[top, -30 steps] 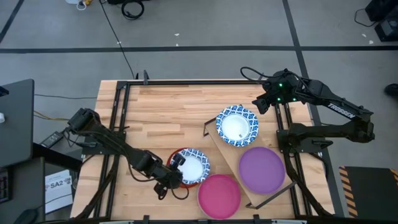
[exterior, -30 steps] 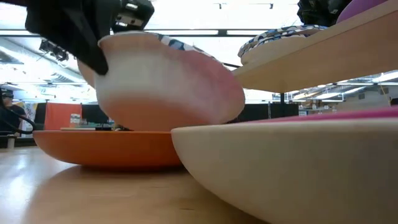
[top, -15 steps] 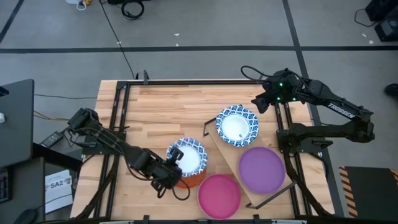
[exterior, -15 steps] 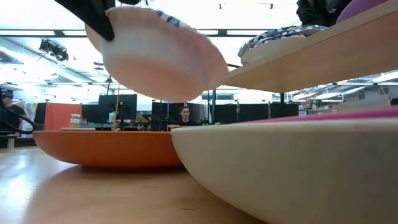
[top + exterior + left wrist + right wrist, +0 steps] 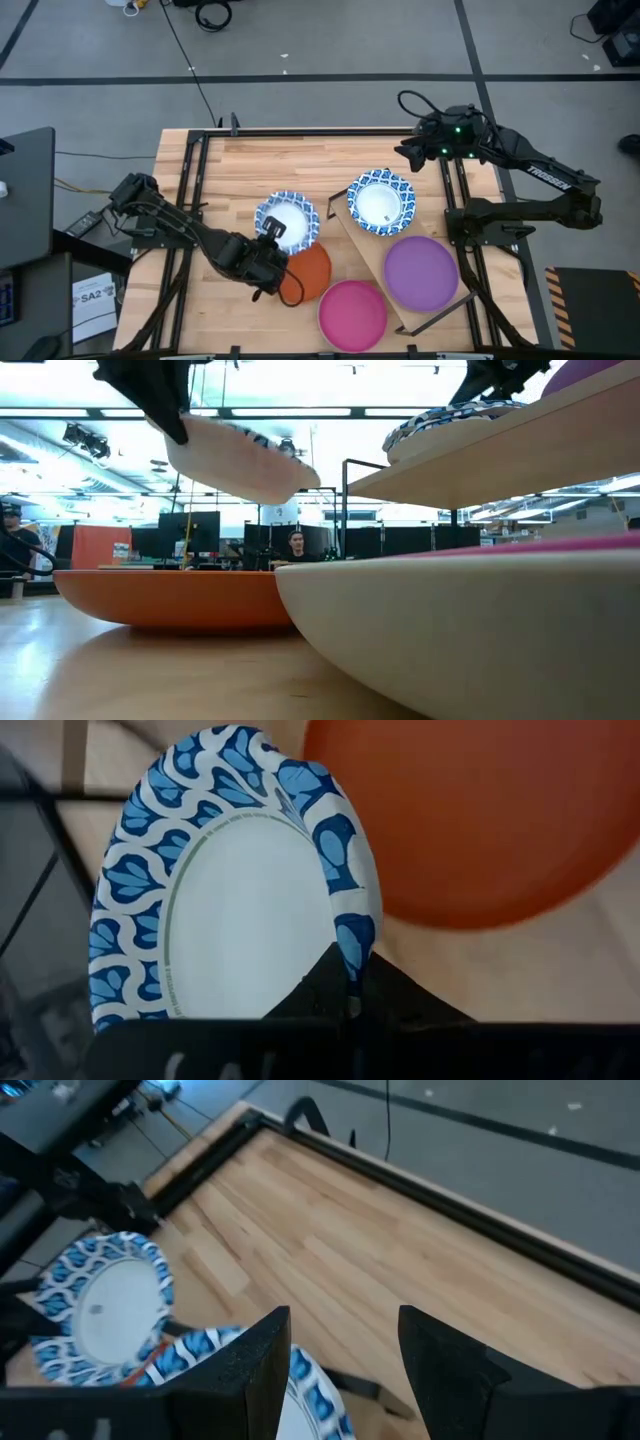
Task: Place and stack plates onto a shelf
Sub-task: Stack the white bowl on top of the white bowls on the shelf
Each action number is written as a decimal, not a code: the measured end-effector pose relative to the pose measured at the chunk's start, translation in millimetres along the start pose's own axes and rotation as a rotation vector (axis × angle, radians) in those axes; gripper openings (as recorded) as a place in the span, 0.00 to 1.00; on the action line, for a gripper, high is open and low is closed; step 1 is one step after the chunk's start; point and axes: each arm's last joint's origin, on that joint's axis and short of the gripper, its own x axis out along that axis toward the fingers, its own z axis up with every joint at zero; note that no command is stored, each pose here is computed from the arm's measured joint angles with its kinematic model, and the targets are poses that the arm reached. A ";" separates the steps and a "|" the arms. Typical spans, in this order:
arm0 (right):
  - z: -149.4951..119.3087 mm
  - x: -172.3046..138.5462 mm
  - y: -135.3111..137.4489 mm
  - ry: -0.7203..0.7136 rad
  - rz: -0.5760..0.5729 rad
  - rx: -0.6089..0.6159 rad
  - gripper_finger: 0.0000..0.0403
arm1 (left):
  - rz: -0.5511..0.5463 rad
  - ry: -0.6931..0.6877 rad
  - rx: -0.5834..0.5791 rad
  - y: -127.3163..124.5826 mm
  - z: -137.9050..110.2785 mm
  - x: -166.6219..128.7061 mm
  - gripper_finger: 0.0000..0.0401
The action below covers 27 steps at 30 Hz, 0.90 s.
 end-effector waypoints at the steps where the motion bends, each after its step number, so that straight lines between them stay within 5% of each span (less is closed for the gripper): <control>1: 1.3 0.7 0.6 -0.010 0.006 0.000 0.48 | 0.008 0.017 -0.012 2.1 -1.7 1.2 0.03; 9: 8.5 16.7 5.3 -0.005 0.083 0.099 0.48 | 0.147 0.145 -0.022 19.5 -14.4 8.7 0.03; 27: 31.8 94.9 19.0 -0.011 0.348 0.119 0.48 | 0.386 0.266 0.065 48.4 -23.7 19.2 0.03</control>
